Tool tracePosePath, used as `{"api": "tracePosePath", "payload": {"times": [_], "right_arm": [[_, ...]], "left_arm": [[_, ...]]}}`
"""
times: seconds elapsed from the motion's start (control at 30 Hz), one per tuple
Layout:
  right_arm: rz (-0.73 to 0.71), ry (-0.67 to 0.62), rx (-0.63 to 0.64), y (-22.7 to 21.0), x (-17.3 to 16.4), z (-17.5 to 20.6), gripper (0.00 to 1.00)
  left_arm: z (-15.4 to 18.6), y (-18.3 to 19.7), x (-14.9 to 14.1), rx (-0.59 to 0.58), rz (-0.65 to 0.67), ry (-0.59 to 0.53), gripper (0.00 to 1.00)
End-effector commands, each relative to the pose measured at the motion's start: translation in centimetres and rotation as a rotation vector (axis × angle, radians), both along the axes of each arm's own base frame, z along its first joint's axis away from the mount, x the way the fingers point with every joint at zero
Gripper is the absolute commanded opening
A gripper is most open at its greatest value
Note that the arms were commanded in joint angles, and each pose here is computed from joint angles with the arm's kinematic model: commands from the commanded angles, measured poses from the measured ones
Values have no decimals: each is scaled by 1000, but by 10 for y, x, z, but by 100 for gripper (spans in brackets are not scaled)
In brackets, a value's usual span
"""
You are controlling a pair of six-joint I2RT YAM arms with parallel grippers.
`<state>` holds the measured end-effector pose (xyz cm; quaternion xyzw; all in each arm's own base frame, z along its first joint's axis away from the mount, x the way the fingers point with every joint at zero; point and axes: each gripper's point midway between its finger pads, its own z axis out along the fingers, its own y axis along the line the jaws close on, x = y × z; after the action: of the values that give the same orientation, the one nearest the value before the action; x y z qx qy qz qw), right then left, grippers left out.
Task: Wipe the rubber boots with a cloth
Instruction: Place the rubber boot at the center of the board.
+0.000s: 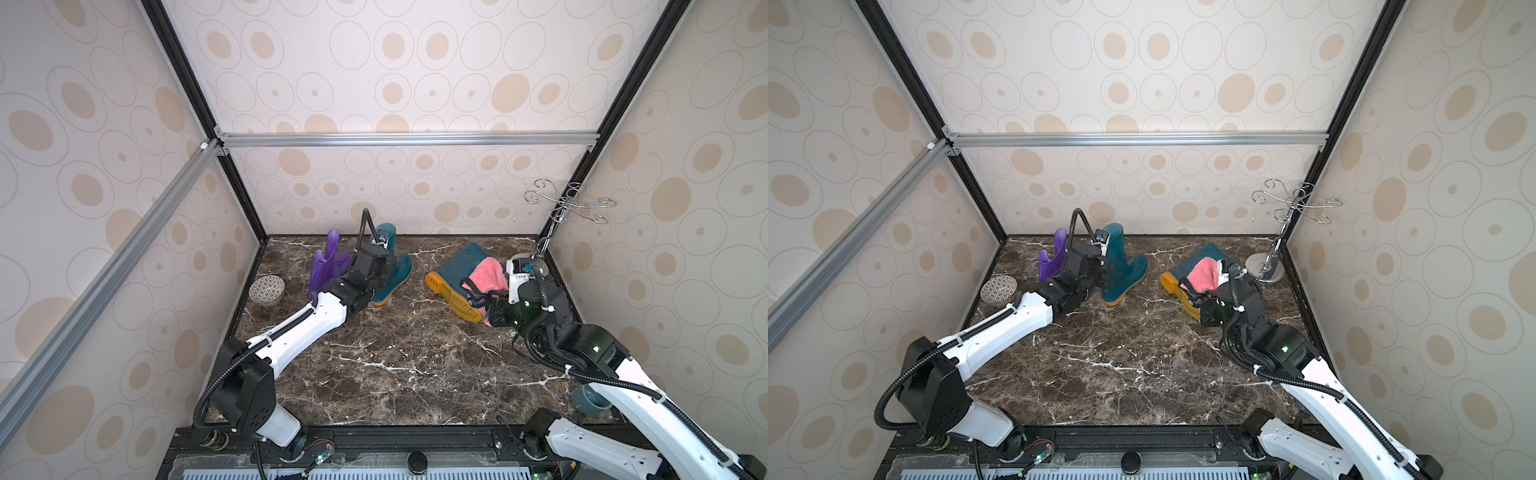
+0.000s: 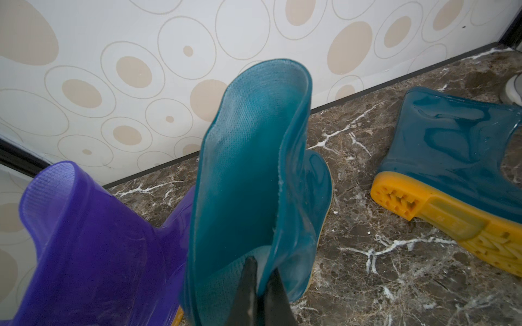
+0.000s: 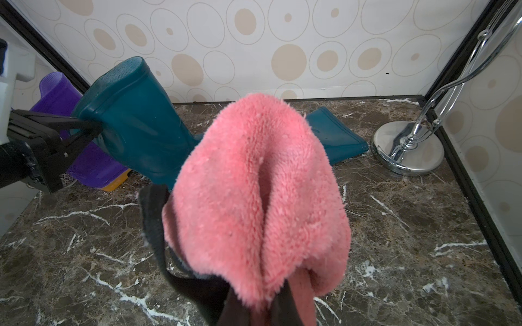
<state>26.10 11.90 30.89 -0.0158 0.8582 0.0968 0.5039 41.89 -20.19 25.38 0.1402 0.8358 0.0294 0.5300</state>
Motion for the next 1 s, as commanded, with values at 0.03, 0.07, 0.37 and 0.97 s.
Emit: {"api": "tracePosePath", "payload": {"times": [0.03, 0.07, 0.37, 0.97], "right_arm": [[-1, -5, 8, 1, 0, 0, 0], [0, -5, 10, 1, 0, 0, 0], [2, 1, 18, 2, 0, -1, 0], [2, 10, 15, 1, -2, 1, 0]], "left_arm": [[21, 0, -2, -60, -6, -36, 28], [24, 0, -2, -61, -9, -39, 33], [55, -6, -2, -58, -46, -66, 59], [134, -15, -35, -144, -150, -125, 91]]}}
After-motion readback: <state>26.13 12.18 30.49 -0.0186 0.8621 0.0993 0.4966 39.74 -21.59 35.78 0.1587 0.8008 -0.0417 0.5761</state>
